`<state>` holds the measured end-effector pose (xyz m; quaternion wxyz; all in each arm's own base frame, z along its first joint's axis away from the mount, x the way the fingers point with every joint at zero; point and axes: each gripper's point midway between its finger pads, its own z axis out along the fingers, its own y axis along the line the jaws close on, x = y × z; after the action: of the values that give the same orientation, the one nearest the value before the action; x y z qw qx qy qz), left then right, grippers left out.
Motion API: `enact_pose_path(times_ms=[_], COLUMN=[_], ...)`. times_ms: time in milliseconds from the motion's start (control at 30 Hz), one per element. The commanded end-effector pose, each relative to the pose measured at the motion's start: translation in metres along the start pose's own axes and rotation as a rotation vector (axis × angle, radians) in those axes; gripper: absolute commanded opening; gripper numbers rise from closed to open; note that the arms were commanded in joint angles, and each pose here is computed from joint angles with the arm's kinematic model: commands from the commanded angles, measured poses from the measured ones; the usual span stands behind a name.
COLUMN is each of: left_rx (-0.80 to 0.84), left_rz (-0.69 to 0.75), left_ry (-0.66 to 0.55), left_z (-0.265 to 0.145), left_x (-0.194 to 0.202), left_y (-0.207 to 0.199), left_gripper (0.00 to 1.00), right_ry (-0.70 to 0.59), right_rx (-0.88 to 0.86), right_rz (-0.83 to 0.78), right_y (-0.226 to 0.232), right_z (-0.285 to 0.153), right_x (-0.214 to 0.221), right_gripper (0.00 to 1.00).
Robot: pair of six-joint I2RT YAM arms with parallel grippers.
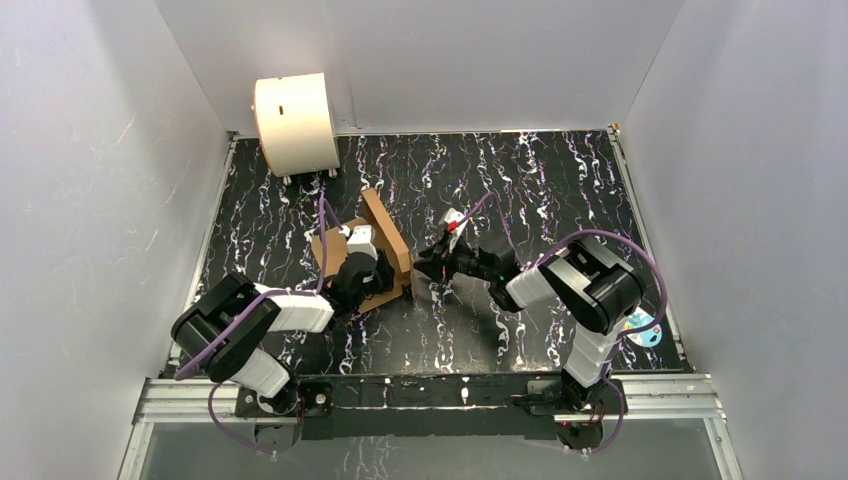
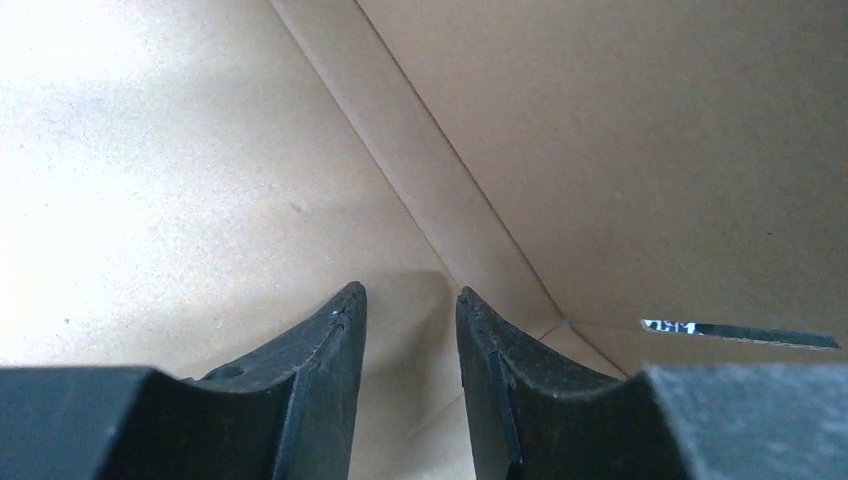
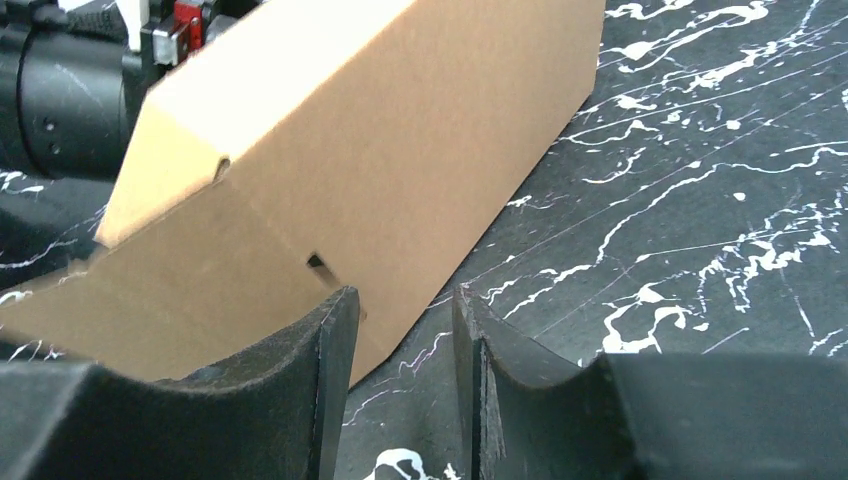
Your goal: Fold the paper box
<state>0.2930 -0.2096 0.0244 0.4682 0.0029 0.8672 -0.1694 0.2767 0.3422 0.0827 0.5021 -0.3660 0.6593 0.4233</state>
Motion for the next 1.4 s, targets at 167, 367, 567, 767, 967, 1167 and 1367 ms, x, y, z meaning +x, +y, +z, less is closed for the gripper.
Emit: enact_pose_path(times_ms=[167, 367, 567, 767, 967, 1167, 1367], left_rx=[0.015, -0.020, -0.025, -0.005, 0.014, 0.031, 0.011], left_rz=[-0.045, -0.028, -0.021, -0.029, -0.035, -0.042, -0.038], left_ry=[0.112, 0.125, 0.130, 0.153, 0.168, 0.172, 0.165], left_z=[0.000, 0.003, 0.004, 0.006, 0.006, 0.005, 0.004], left_x=[0.021, 0.023, 0.025, 0.029, 0.032, 0.031, 0.027], left_y=[-0.007, -0.001, 0.000, -0.005, -0.009, -0.013, -0.010], left_gripper=[0.36, 0.36, 0.36, 0.35, 0.35, 0.34, 0.34], right_ry=[-0.067, 0.024, 0.022, -0.022, -0.061, -0.101, -0.020], right_rx=[0.108, 0.105, 0.048, 0.039, 0.053, 0.133, 0.127], right_rz=[-0.046, -0.042, -0.055, -0.060, -0.058, -0.053, -0.088], right_y=[-0.012, 0.001, 0.013, 0.010, 0.007, -0.007, 0.002], right_z=[-0.013, -0.036, -0.038, -0.020, -0.009, -0.010, -0.031], right_x=[-0.015, 0.003, -0.001, -0.012, -0.018, -0.021, -0.008], right_gripper=[0.51, 0.59, 0.63, 0.62, 0.59, 0.59, 0.62])
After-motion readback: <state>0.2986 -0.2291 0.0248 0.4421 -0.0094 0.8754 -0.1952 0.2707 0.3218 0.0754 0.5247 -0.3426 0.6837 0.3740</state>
